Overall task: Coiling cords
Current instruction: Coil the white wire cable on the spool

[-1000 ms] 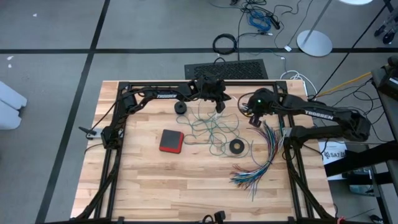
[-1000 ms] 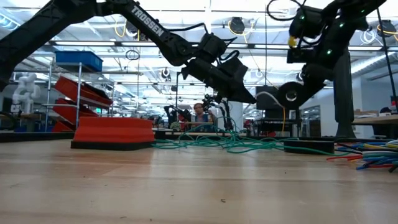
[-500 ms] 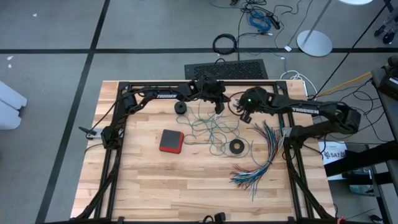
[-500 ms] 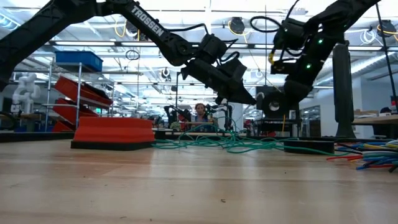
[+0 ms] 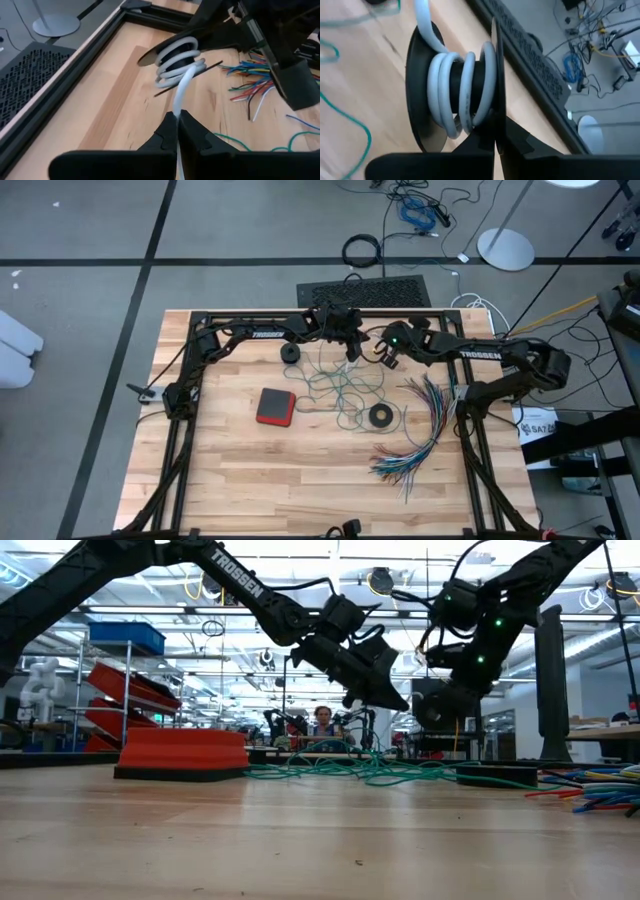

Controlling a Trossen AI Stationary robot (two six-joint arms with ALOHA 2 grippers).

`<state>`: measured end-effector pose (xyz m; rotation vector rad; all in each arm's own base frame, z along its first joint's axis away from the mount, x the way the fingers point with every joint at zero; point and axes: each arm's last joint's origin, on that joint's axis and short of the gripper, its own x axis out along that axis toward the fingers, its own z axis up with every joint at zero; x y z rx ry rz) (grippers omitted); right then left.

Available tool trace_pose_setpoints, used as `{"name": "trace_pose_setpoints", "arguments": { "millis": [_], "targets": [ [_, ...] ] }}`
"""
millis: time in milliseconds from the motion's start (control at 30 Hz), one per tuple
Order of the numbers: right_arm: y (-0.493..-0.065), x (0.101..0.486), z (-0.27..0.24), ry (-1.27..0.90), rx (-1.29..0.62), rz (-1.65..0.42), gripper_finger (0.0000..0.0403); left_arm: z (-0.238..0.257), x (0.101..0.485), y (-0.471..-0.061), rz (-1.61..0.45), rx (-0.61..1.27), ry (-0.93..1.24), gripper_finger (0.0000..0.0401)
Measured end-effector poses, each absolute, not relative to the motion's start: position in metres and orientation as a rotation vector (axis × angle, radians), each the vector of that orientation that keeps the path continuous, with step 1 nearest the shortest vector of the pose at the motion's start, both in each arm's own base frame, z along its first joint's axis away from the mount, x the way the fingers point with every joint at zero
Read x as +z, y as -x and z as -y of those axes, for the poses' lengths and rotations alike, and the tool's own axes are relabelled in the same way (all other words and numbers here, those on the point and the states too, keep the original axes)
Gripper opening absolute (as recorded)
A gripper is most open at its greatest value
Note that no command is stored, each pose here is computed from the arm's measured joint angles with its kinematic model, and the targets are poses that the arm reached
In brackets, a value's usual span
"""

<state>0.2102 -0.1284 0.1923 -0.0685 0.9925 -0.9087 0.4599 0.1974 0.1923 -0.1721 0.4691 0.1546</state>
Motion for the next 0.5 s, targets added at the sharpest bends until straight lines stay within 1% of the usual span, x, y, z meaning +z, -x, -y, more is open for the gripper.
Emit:
{"name": "trace_pose_setpoints", "arguments": {
  "millis": [500],
  "targets": [
    [-0.218,0.2,0.132,0.045,-0.938,-0.854,0.0,-0.175,0.201,-0.473,-0.376,0.088,0.15,0.0]
  ]
}}
